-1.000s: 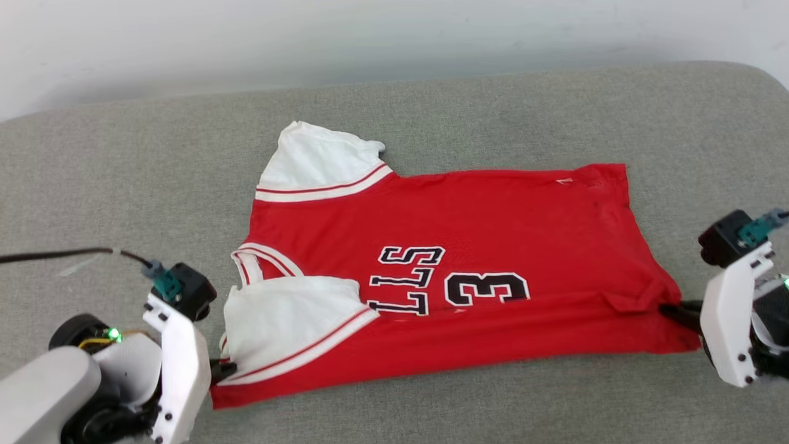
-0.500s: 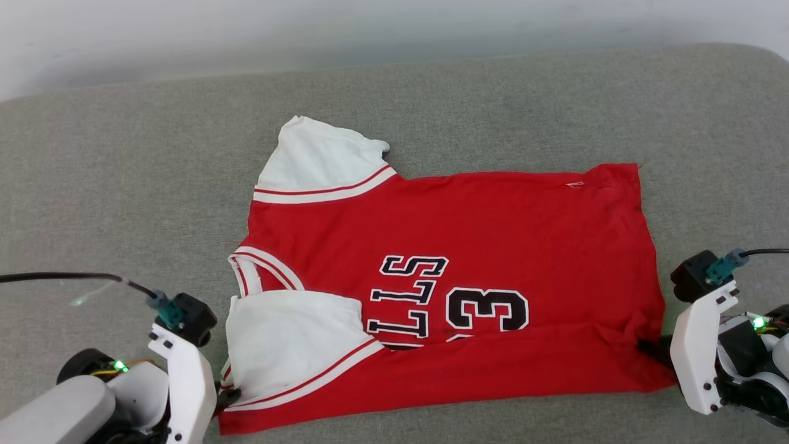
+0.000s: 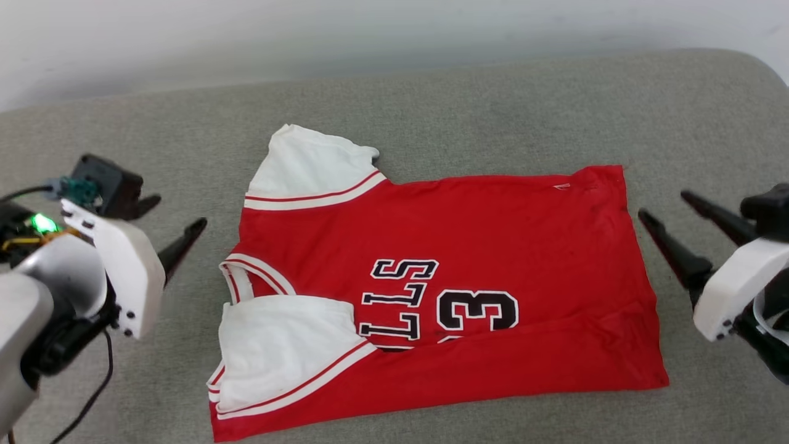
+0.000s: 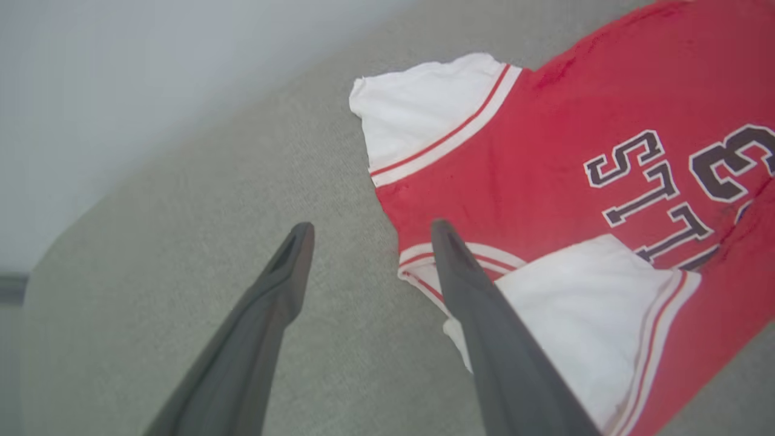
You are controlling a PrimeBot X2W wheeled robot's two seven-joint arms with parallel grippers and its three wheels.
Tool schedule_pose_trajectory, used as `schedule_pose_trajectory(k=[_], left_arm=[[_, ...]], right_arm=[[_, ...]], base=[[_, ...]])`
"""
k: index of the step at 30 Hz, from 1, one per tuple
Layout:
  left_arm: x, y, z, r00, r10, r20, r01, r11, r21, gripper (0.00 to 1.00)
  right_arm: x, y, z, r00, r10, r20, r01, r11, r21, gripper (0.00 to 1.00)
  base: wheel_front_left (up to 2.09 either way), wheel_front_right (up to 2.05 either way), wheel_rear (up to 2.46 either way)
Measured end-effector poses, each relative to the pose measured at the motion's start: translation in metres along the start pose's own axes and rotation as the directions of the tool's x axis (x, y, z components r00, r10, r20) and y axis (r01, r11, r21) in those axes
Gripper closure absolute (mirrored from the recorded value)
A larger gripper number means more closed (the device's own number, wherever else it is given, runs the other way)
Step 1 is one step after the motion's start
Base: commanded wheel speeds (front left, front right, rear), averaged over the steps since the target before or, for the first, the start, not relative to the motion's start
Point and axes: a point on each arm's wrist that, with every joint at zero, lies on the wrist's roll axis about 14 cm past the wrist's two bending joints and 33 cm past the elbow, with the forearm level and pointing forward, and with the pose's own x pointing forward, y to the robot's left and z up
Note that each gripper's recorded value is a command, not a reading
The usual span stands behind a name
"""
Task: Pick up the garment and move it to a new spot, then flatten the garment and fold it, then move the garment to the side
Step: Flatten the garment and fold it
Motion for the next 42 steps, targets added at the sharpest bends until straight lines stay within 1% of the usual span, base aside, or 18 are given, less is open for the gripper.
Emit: schedule_pose_trajectory(k=[2,6,7,9,11,13,15,17,20,24,26,28,31,33,37,39,41,42], left_arm=[[0.008,0.005,0.015,0.999,0.012,0.049,-0.014,0.999,0.031,0.0],[0.026,0.02,0.048,0.991,0.038,0.125,-0.047,0.996,0.074,0.0],[0.031,0.023,0.054,0.99,0.04,0.134,-0.05,0.996,0.078,0.0],[0.044,0.029,0.064,0.989,0.042,0.139,-0.054,0.995,0.082,0.0],[0.058,0.034,0.074,0.989,0.039,0.141,-0.051,0.996,0.078,0.0],[0.072,0.041,0.084,0.99,0.037,0.139,-0.046,0.997,0.063,0.0],[0.088,0.048,0.089,0.992,0.039,0.121,-0.045,0.998,0.053,0.0],[0.105,0.053,0.089,0.996,0.032,0.082,-0.036,0.998,0.042,0.0],[0.132,0.052,0.076,1.0,-0.002,-0.028,0.002,1.0,0.01,0.0],[0.163,0.047,0.056,0.983,-0.06,-0.175,0.054,0.998,-0.041,0.0],[0.175,0.045,0.045,0.964,-0.085,-0.251,0.072,0.996,-0.058,0.0],[0.186,0.038,0.028,0.932,-0.124,-0.339,0.101,0.991,-0.086,0.0],[0.201,0.033,0.009,0.89,-0.148,-0.432,0.121,0.989,-0.088,0.0],[0.21,0.029,-0.001,0.865,-0.172,-0.471,0.136,0.985,-0.11,0.0],[0.221,0.022,-0.027,0.807,-0.185,-0.56,0.154,0.983,-0.103,0.0],[0.224,0.021,-0.031,0.792,-0.188,-0.581,0.161,0.982,-0.099,0.0],[0.224,0.019,-0.033,0.787,-0.193,-0.586,0.169,0.981,-0.097,0.0],[0.223,0.019,-0.032,0.786,-0.195,-0.587,0.17,0.981,-0.098,0.56]], right_arm=[[0.001,-0.002,0.016,0.995,-0.029,0.1,0.027,0.999,0.026,0.0],[-0.003,-0.006,0.031,0.968,-0.099,0.23,0.094,0.995,0.032,0.0],[-0.005,-0.007,0.032,0.961,-0.117,0.251,0.115,0.993,0.02,0.0],[-0.007,-0.009,0.031,0.945,-0.162,0.283,0.153,0.987,0.055,0.0],[-0.011,-0.009,0.03,0.927,-0.204,0.315,0.194,0.979,0.063,0.0],[-0.012,-0.009,0.027,0.911,-0.243,0.333,0.225,0.97,0.092,0.0],[-0.012,-0.006,0.02,0.904,-0.269,0.333,0.246,0.963,0.11,0.0],[-0.011,-0.003,0.014,0.9,-0.288,0.328,0.259,0.957,0.13,0.0],[-0.006,0.0,0.0,0.906,-0.302,0.296,0.27,0.952,0.143,0.0],[-0.001,0.0,-0.012,0.912,-0.311,0.267,0.284,0.949,0.135,0.0],[0.001,-0.001,-0.018,0.916,-0.316,0.248,0.291,0.948,0.133,0.0],[0.004,-0.003,-0.023,0.919,-0.318,0.233,0.296,0.947,0.126,0.0],[0.01,-0.004,-0.03,0.925,-0.315,0.214,0.296,0.948,0.117,0.0],[0.013,-0.005,-0.036,0.928,-0.315,0.197,0.298,0.948,0.112,0.0],[0.016,-0.008,-0.049,0.934,-0.32,0.161,0.306,0.946,0.104,0.0],[0.016,-0.009,-0.053,0.935,-0.321,0.149,0.309,0.946,0.102,0.0],[0.016,-0.011,-0.052,0.935,-0.324,0.148,0.312,0.945,0.097,0.0],[0.016,-0.013,-0.05,0.933,-0.325,0.153,0.314,0.945,0.093,0.0]], base=[[0.0,0.0,0.0],[0.0,0.0,0.0],[0.0,0.0,0.0],[0.0,0.0,0.0],[0.0,0.0,0.0],[0.0,0.0,0.0],[0.0,0.0,0.0],[0.0,0.0,0.0],[0.0,0.0,0.0],[0.0,0.0,0.0],[0.0,0.0,0.0],[0.0,0.0,0.0],[0.0,0.0,0.0],[0.0,0.0,0.0],[0.0,0.0,0.0],[0.0,0.0,0.0],[0.0,0.0,0.0],[0.0,0.0,0.0]])
